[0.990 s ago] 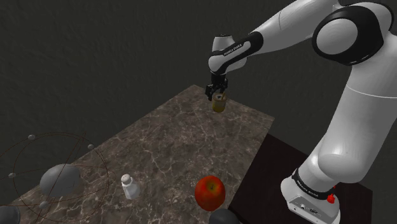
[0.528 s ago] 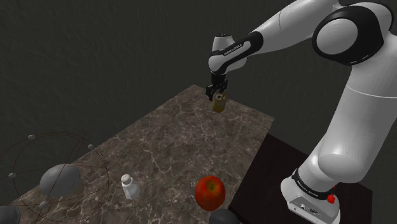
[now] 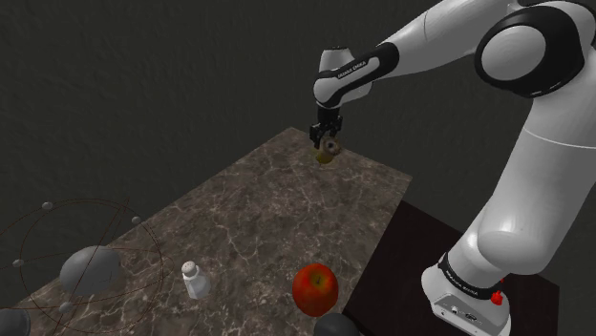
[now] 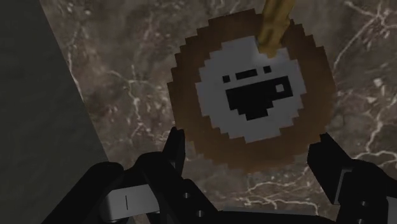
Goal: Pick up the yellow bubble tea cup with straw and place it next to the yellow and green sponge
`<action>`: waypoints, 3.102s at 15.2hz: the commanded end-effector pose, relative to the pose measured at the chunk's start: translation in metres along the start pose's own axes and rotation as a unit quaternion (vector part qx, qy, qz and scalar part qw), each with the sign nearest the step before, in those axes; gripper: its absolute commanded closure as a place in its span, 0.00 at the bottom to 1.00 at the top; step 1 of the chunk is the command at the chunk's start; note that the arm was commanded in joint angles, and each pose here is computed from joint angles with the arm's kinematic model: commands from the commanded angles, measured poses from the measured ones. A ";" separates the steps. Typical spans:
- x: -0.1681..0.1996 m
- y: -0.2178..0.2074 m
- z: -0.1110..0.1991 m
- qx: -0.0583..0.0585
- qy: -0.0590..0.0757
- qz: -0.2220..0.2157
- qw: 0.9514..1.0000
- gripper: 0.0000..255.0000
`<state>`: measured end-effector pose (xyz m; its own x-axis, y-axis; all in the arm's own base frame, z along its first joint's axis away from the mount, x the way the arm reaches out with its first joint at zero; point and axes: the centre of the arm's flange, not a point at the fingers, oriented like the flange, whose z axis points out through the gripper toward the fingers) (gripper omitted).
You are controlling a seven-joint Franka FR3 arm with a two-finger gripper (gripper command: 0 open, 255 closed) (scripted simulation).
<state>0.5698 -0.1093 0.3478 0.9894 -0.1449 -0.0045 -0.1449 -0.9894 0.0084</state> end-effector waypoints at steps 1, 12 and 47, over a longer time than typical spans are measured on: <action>0.001 0.000 -0.011 0.000 0.000 0.000 1.000 1.00; 0.001 0.001 -0.070 0.000 0.000 0.000 1.000 1.00; -0.104 -0.055 -0.206 0.000 0.000 0.000 1.000 1.00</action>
<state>0.4850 -0.0477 0.5519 0.9895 -0.1442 -0.0049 -0.1442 -0.9895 0.0076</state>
